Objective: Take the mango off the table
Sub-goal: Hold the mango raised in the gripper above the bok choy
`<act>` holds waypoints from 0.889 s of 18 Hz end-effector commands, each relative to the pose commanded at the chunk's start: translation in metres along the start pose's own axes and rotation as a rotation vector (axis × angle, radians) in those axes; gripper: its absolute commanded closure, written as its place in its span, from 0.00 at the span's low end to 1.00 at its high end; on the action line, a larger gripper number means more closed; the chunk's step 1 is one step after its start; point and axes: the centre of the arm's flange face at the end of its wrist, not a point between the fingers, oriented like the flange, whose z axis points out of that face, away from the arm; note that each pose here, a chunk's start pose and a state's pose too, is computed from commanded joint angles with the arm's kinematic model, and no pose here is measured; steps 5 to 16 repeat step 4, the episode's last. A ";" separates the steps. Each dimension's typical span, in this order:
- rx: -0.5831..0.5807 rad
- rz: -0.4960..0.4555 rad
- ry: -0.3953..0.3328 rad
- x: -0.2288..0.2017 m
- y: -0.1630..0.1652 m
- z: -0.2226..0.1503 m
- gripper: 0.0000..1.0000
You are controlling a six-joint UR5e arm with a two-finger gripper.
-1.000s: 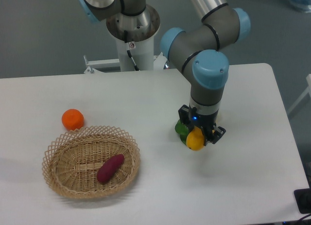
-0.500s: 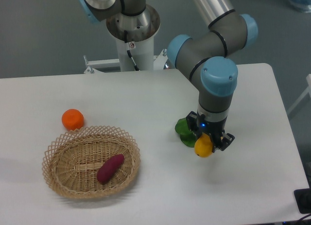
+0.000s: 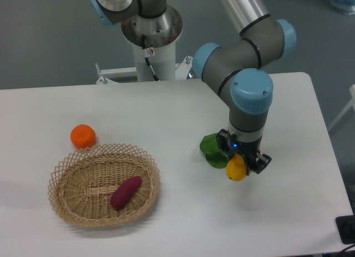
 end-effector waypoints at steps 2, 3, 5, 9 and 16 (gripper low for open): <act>0.000 0.000 0.001 -0.001 0.000 0.002 0.50; -0.001 0.000 0.000 -0.001 0.000 0.002 0.51; -0.015 0.000 -0.002 -0.001 0.001 0.003 0.50; -0.015 0.000 -0.002 -0.001 0.001 0.003 0.50; -0.015 0.000 -0.002 -0.001 0.001 0.003 0.50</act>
